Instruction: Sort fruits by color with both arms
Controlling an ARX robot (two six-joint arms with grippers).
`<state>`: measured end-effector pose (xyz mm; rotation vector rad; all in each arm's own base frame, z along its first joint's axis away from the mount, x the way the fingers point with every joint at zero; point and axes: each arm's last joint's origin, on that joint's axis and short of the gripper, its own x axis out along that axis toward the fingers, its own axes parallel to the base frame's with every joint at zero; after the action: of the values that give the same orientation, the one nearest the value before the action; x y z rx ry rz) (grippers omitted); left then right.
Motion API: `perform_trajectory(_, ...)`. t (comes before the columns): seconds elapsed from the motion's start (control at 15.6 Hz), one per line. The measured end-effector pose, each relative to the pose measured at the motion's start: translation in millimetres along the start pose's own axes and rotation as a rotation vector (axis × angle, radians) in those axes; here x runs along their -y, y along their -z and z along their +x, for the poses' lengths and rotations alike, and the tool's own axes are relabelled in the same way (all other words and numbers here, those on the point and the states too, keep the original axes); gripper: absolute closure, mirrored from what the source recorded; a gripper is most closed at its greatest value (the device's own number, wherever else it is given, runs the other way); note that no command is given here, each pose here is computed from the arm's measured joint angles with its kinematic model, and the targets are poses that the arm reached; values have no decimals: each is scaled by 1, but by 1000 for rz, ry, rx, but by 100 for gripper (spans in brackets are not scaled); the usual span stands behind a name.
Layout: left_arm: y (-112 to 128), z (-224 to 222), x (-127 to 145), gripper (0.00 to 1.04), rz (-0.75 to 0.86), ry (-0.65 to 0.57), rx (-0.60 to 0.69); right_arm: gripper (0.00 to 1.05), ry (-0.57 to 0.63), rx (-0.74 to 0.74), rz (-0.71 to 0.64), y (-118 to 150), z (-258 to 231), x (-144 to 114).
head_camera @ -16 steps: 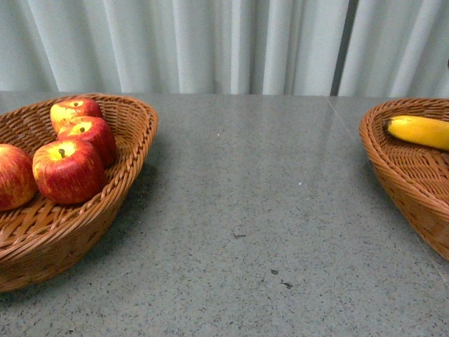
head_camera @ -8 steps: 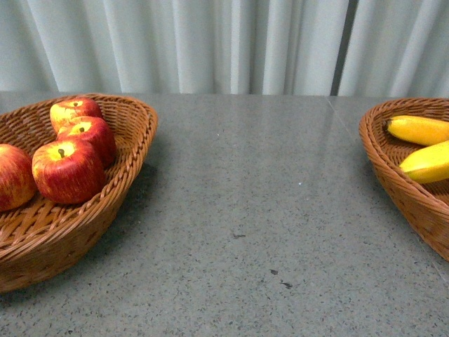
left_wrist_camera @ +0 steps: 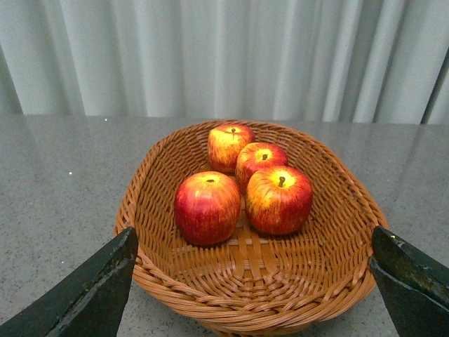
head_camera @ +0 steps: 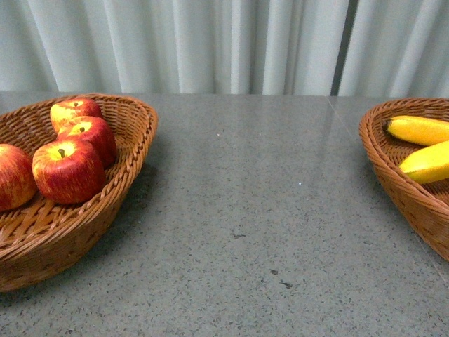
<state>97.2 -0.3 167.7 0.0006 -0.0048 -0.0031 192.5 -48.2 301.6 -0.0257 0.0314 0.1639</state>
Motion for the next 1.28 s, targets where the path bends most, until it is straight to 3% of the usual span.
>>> perform_trajectory(0.13, 0, 0, 0, 7, 0, 0, 0, 53, 162, -4, 22, 33, -43, -18)
perform_trajectory(0.38, 0, 0, 0, 7, 0, 0, 0, 102, 158, 27, 12, 74, -58, -42)
perform_trajectory(0.64, 0, 0, 0, 7, 0, 0, 0, 103, 142, 29, 15, 103, -63, -63)
perform_trajectory(1.28, 0, 0, 0, 7, 0, 0, 0, 103, 162, -2, 20, 131, -79, -66)
